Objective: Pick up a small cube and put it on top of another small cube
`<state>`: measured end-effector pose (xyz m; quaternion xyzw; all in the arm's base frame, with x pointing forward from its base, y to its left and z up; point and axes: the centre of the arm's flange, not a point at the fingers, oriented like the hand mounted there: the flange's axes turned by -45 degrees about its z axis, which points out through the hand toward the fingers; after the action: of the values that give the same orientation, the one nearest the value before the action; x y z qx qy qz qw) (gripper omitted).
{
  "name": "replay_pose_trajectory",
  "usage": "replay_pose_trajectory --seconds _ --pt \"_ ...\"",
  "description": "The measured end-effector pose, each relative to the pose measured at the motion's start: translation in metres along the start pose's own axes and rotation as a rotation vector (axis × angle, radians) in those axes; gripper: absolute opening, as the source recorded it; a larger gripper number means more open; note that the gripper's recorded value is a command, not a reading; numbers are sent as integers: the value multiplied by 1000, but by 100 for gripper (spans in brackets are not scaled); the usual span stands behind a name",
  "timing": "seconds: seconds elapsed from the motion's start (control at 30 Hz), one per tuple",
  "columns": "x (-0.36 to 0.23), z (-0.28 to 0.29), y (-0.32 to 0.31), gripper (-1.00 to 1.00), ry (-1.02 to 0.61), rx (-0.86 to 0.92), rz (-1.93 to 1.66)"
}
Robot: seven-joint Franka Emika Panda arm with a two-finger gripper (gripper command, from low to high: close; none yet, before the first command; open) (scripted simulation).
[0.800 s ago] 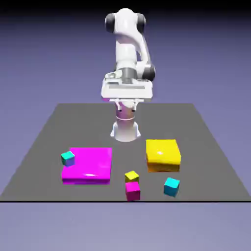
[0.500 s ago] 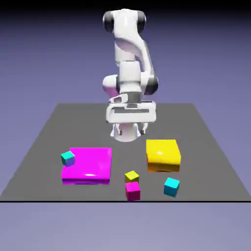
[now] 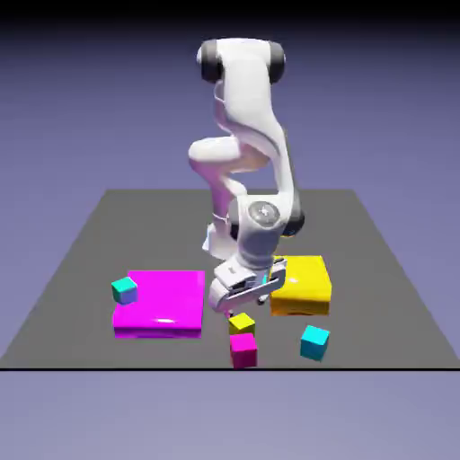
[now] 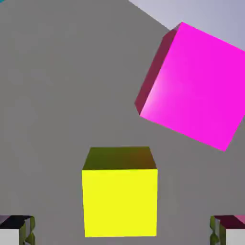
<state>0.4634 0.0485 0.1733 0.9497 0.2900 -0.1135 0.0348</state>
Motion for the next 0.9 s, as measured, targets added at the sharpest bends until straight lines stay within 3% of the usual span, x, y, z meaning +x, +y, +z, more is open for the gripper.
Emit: replay_pose_trajectory --seconds 0.1,0.13,0.2,0.37,0.73,0.87,0.9 --pt "3 44 0 0 0 0 0" --pt "3 55 0 -100 0 0 0" --pt "3 55 0 -100 0 0 0" --pt "1 -16 -3 -100 1 -3 -21" --pt "115 -99 -140 -100 0 -218 -906" --pt "123 -44 -132 -100 0 -219 -906" --pt "124 -31 -131 100 0 -218 -906"
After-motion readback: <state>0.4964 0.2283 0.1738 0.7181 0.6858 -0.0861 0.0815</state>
